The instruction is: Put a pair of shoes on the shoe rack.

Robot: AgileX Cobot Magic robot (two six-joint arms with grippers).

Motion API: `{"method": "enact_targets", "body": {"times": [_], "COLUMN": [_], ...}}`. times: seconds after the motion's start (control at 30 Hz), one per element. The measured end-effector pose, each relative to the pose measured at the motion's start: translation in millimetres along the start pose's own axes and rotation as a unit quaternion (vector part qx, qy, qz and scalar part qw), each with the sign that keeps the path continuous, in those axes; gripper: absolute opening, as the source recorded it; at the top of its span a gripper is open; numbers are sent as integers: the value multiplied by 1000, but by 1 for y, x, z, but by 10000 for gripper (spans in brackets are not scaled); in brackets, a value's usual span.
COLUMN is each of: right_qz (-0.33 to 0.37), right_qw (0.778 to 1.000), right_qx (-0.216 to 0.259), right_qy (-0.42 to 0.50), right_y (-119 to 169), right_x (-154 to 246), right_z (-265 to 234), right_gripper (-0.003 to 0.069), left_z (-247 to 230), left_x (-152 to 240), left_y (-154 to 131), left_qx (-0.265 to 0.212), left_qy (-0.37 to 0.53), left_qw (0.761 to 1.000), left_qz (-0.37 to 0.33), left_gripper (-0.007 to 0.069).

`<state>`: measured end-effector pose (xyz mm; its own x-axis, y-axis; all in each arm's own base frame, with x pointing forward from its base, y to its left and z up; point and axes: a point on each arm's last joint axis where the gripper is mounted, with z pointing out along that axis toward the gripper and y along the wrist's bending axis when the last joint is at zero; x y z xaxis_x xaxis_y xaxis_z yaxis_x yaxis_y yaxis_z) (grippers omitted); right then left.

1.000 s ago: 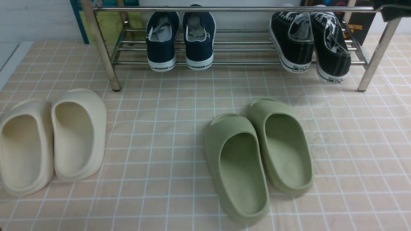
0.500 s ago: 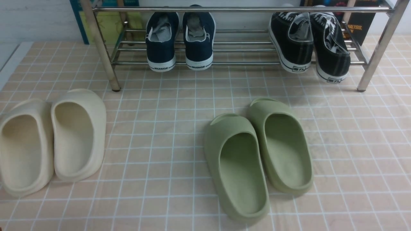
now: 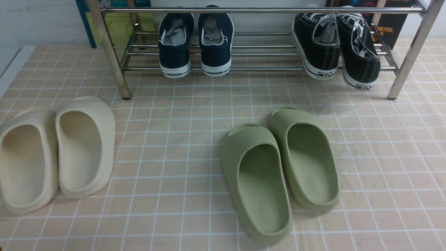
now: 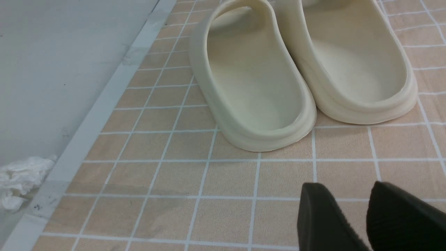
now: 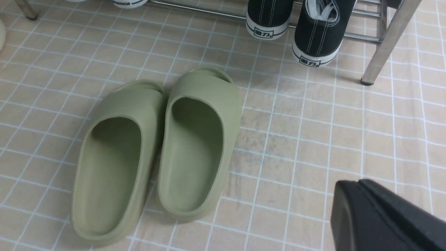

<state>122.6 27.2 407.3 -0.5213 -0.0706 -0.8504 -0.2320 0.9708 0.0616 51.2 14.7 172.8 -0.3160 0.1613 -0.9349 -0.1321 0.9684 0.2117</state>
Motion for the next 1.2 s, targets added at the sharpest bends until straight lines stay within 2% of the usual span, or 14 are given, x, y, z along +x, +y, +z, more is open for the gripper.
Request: {"method": "enact_targets", "body": {"times": [0.23,0.33,0.5,0.57,0.6,0.73,0.9,1.2], "right_qz": [4,19,19,11,12,44,74,81], "right_qw": [1000,999,991,979,978,953,947,968], "right_qx": [-4,-10,18,44,47,115,154,135], "right_qy": [2,-26,-132,-198,-204,-275,-272,-194], "right_y": [1,0,-7,-12,-12,-24,-30,-28], "right_x": [1,12,61,91,94,159,209,228], "right_z": [2,14,22,21,21,30,46,55], "right_gripper": [6,-17,-19,-19,-19,-19,-19,-19], "left_z": [0,0,0,0,0,0,0,0], "left_x": [0,0,0,0,0,0,0,0], "left_y": [0,0,0,0,0,0,0,0], "left_qx": [0,0,0,0,0,0,0,0], "left_qy": [0,0,0,0,0,0,0,0], "left_qw": [1000,1000,1000,1000,1000,1000,1000,1000], "left_qz": [0,0,0,0,0,0,0,0], "left_gripper": [238,238,238,238,238,238,238,238]}}
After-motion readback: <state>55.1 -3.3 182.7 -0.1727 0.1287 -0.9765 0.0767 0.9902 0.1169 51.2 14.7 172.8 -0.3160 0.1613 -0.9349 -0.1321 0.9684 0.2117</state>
